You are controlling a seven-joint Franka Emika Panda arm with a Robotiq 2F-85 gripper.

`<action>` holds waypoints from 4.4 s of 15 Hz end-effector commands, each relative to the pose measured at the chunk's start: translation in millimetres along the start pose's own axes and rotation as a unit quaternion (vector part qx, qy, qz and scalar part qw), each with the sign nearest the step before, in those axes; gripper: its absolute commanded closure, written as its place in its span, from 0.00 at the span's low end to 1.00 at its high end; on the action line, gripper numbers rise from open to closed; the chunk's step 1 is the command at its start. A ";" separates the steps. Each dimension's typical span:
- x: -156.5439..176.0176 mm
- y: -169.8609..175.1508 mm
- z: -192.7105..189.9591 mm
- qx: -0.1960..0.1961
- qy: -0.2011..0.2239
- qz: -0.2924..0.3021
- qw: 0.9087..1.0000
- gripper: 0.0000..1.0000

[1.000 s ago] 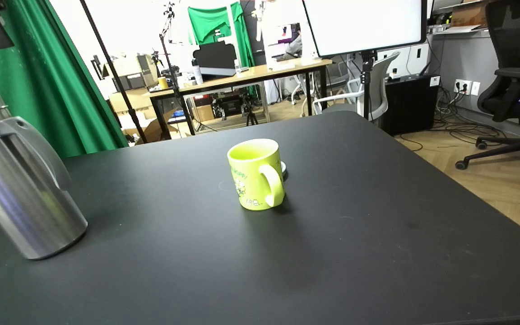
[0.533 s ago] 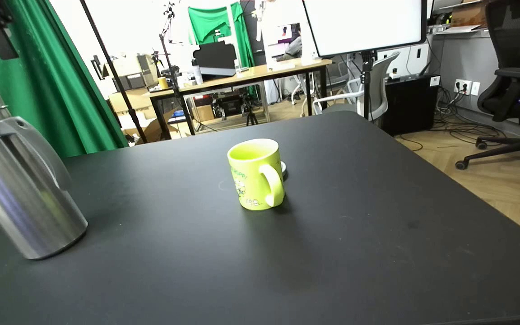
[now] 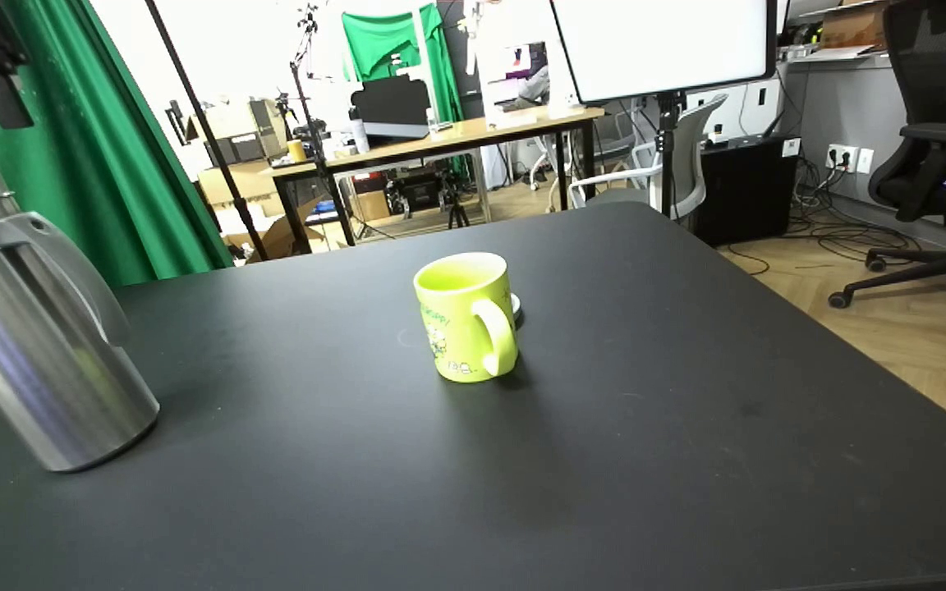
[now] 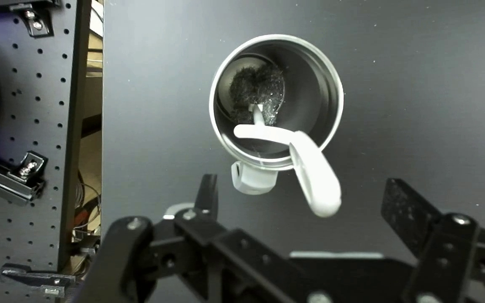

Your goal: Clean the inside of the flask using the bottle brush

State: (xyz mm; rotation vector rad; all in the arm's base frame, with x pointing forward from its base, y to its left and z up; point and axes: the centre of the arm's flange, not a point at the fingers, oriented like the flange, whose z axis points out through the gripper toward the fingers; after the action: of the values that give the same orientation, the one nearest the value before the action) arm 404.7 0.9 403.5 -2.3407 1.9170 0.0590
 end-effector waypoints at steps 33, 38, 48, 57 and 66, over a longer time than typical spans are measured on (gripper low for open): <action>-74.8 11.1 -76.5 0.057 0.084 -0.154 0.983 0.96; -52.2 -1.7 -36.9 0.055 0.068 -0.155 0.984 0.96; -59.2 -19.4 -1.9 0.034 0.034 -0.178 0.983 0.96; -56.0 -22.6 -3.8 0.036 0.039 -0.180 0.982 0.96; -102.9 -16.0 -87.1 0.068 0.080 -0.227 0.968 0.96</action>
State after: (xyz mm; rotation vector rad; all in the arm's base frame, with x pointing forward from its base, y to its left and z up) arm 405.6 81.9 460.7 -2.6650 1.3800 -0.2453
